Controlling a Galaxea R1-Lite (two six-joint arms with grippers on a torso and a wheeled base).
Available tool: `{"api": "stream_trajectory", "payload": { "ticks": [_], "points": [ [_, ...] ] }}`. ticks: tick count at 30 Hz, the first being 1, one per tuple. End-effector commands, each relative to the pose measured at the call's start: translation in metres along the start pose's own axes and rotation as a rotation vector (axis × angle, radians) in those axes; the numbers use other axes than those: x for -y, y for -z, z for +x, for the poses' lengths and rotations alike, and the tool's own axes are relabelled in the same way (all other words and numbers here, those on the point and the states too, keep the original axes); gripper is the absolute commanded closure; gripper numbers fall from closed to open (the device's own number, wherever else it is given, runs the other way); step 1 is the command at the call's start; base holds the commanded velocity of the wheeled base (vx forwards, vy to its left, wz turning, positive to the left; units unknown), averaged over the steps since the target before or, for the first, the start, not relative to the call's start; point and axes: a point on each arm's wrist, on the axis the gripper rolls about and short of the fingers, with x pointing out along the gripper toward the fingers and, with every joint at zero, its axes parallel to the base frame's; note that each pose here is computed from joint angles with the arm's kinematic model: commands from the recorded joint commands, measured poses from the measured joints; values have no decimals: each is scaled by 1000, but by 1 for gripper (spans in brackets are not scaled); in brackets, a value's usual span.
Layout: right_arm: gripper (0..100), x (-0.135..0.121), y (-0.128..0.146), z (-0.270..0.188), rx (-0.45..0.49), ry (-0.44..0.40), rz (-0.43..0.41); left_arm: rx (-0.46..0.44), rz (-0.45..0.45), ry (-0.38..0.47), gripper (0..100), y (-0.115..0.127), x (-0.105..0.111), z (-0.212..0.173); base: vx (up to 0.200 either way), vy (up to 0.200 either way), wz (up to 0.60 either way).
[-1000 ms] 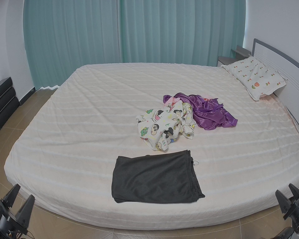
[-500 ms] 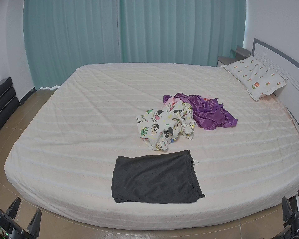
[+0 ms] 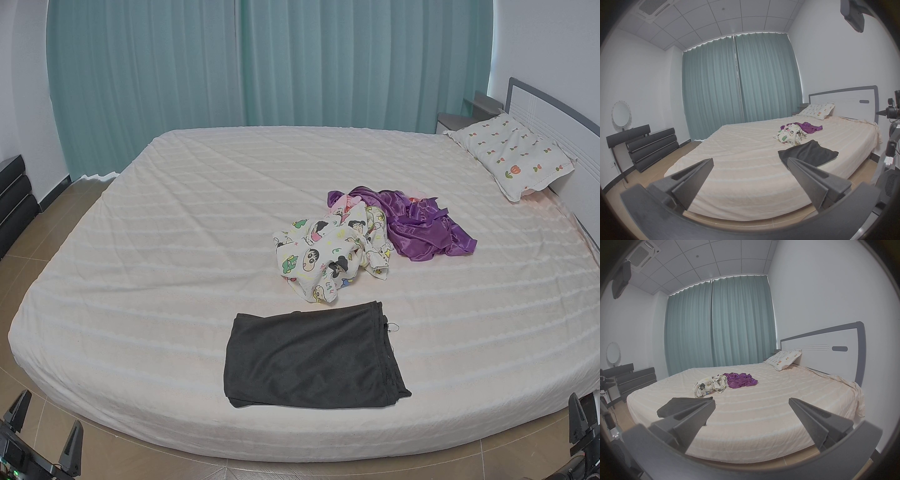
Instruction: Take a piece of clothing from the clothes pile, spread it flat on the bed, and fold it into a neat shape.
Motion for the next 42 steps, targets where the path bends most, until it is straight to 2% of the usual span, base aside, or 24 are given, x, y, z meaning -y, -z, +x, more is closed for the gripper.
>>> {"api": "stream_trajectory", "payload": {
  "ticks": [1, 3, 4, 6, 11, 13, 20, 24, 32, 42],
  "points": [
    [0, 0, 1, 0, 4, -4, -1, -22, 0, 23, 0, 5, 0, 1, 0, 0, 0],
    [0, 0, 2, 0, -1, -6, -3, -7, 1, 55, 0, 5, 0, 0, 0, 0, 0],
    [0, 0, 2, -1, -2, -4, -3, 25, -3, 100, 0, 6, -1, -2, 0, 0, 0],
    [0, 0, 2, -1, -6, -8, -5, 64, -17, 119, 0, 7, 0, -5, 0, 0, 0],
    [0, 0, 2, -1, -5, -7, -2, -3, -80, 71, 0, 14, 0, -6, 0, 0, 0],
    [0, 0, 2, -1, -6, -8, -5, -11, -140, 30, 0, 15, -1, -6, 0, 0, 0],
    [0, 0, 2, 0, 3, -21, -12, -10, -159, -73, 0, 15, -3, -6, 0, 0, 0],
    [0, -1, 8, 0, -35, -87, -85, -7, -162, -75, 0, 14, -3, -6, 0, 0, 0],
    [0, -1, 8, 0, -34, -89, -54, -11, -147, -69, 0, 14, -3, -6, 0, 0, 0],
    [0, -2, 8, 0, -34, -101, -65, -9, -142, -61, 0, 14, -3, -6, 0, 0, 0]
  ]
}}
